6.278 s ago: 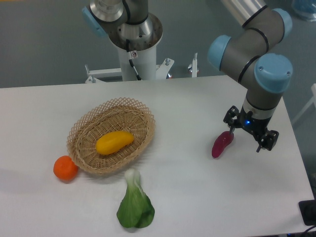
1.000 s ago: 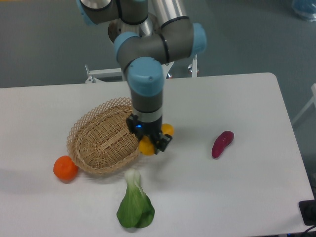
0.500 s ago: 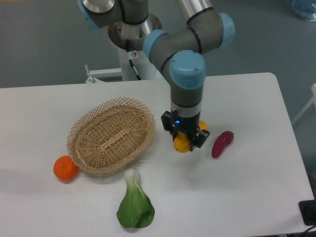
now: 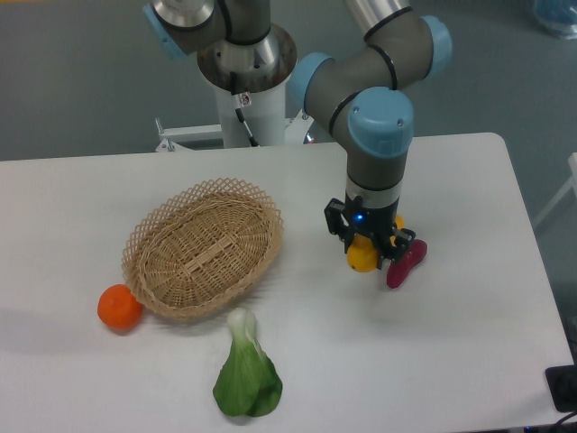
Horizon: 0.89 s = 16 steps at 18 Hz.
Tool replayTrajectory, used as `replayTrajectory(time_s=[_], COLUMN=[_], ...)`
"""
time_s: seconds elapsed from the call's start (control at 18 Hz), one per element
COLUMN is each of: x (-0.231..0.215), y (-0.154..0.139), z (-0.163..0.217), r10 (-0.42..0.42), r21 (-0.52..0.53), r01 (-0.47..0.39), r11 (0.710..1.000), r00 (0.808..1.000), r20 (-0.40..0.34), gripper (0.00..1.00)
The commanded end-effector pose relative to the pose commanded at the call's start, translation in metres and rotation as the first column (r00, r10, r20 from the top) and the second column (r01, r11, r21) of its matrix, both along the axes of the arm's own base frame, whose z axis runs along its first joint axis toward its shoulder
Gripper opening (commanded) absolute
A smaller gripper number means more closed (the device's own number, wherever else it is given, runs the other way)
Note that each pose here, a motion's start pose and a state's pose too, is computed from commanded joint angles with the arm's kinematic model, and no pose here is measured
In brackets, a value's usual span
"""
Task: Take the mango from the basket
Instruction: 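Hold the mango raised beside the purple sweet potato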
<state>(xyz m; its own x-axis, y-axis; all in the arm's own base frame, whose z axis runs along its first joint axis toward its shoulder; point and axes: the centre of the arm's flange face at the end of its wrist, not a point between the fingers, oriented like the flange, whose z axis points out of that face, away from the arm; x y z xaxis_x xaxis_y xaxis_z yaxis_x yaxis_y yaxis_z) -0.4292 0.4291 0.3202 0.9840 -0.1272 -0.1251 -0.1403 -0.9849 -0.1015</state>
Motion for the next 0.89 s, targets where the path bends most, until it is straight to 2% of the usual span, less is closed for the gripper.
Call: replayTrajectory(time_s=[0.22, 0.44, 0.89], x=[-0.005, -0.009, -0.016], y=[0.0, -0.001, 0.003], z=[-0.005, -0.01, -0.008], r10=[-0.084, -0.186, -0.187], r21=[-0.047, -0.094, -0.092], r01=[0.083, 0.182, 0.183], r11=[0.995, 0.979, 0.979], r00=[0.996, 0.982, 0.981], r20=[-0.022, -0.035, -0.042], gripper=[0.17, 0.19, 0.2])
